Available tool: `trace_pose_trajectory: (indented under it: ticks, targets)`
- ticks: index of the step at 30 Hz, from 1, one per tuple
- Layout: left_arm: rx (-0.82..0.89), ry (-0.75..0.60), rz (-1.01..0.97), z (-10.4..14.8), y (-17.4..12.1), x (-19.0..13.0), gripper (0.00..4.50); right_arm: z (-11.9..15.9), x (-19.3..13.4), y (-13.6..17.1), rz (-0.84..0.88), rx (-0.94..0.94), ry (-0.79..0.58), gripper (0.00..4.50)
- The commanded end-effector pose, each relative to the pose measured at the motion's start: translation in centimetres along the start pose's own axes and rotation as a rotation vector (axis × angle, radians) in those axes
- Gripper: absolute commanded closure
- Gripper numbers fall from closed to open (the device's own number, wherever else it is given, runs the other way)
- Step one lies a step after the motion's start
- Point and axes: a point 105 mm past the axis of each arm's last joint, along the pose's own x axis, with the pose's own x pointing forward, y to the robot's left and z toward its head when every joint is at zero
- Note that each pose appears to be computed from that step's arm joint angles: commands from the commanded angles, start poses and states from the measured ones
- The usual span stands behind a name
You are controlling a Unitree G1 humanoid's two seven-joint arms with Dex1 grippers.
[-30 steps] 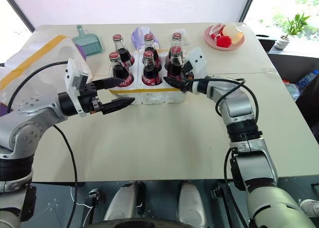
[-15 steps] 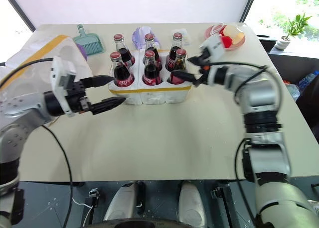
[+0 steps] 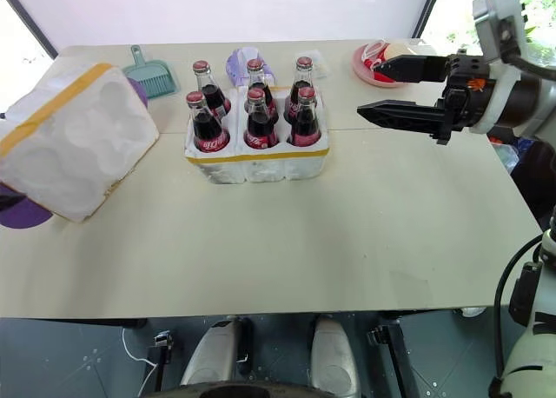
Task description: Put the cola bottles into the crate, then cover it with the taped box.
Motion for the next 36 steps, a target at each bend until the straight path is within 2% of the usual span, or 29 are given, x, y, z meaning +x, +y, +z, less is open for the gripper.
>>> trace_pose_trajectory:
  ticks: [1,3,6,11,17,21,31,34,36]
  targets:
    - [-0.017,0.07,0.087,-1.5,1.9,-2.8,0.0,1.1,-0.2,0.0,-0.006,-0.059,-0.02,0.03]
    - [-0.06,0.12,0.13,-3.2,3.2,-3.6,0.0,1.4,-0.3,0.5,0.032,-0.064,-0.034,0.03]
    - [-0.097,0.144,0.121,-4.3,4.1,-3.4,0.0,2.1,-0.4,1.3,0.086,-0.085,-0.05,0.03]
    - [-0.152,0.131,0.107,-5.2,5.7,-1.0,0.0,3.6,-0.4,2.5,0.169,-0.116,-0.066,0.03]
    - [-0.196,0.148,0.084,-6.8,6.8,2.2,0.0,4.8,-0.3,3.0,0.183,-0.142,-0.078,0.03]
    - [-0.221,0.18,0.074,-8.1,7.4,4.0,0.0,4.8,-0.4,3.0,0.165,-0.153,-0.077,0.03]
    - [-0.253,0.177,0.022,-8.8,7.6,8.0,0.0,4.6,-0.4,3.3,0.142,-0.168,-0.068,0.03]
    - [-0.247,0.156,0.019,-8.4,7.7,8.6,0.92,4.1,-0.6,3.1,0.133,-0.159,-0.045,0.0]
    - [-0.236,0.152,-0.003,-8.1,7.5,8.7,1.92,3.9,-0.7,3.0,0.132,-0.15,-0.032,0.0]
